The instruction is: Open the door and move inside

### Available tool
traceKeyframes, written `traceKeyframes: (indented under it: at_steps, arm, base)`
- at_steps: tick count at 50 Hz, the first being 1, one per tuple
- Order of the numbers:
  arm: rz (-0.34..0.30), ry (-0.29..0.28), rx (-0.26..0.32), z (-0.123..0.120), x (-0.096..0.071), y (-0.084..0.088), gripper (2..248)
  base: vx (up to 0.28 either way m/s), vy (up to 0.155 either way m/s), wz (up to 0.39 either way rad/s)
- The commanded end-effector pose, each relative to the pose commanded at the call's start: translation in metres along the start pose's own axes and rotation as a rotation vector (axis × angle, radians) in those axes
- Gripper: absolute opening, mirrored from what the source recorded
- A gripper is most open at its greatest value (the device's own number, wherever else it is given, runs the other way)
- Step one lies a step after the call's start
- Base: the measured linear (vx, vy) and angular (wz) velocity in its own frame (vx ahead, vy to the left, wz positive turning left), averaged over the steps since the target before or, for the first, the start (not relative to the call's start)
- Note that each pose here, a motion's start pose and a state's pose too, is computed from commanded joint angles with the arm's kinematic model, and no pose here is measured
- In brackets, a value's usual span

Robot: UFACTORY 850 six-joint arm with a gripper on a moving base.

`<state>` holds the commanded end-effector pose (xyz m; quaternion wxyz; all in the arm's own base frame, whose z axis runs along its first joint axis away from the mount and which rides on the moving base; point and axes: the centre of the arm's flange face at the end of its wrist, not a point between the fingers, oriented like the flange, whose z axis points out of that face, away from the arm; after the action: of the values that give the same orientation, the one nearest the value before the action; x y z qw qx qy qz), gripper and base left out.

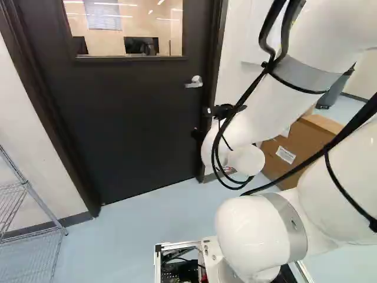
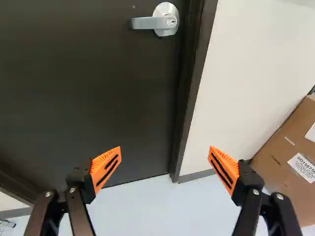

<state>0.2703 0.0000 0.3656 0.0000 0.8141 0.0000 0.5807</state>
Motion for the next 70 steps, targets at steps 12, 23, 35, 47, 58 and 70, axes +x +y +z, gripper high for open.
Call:
traceKeyframes:
  at_steps: [12, 23, 35, 47, 58, 70]
  arm:
    - [0.000, 0.000, 0.000, 0.000, 0.000, 0.000, 247]
    - [0.000, 0.000, 0.000, 0.000, 0.000, 0.000, 247]
    - [0.000, 0.000, 0.000, 0.000, 0.000, 0.000, 247]
    - [0.000, 0.000, 0.000, 0.000, 0.000, 0.000, 247]
    - [0.000, 0.001, 0.000, 0.001, 0.001, 0.000, 247]
    - [0.000, 0.028, 0.000, 0.004, 0.012, 0.000, 247]
  base:
    - [0.039, 0.124, -0.030]
    - [0.000, 0.039, -0.005]
    - [-0.001, -0.007, 0.001]
    - [0.000, 0.000, 0.000]
    - [0.000, 0.000, 0.000]
    - [0.000, 0.000, 0.000]
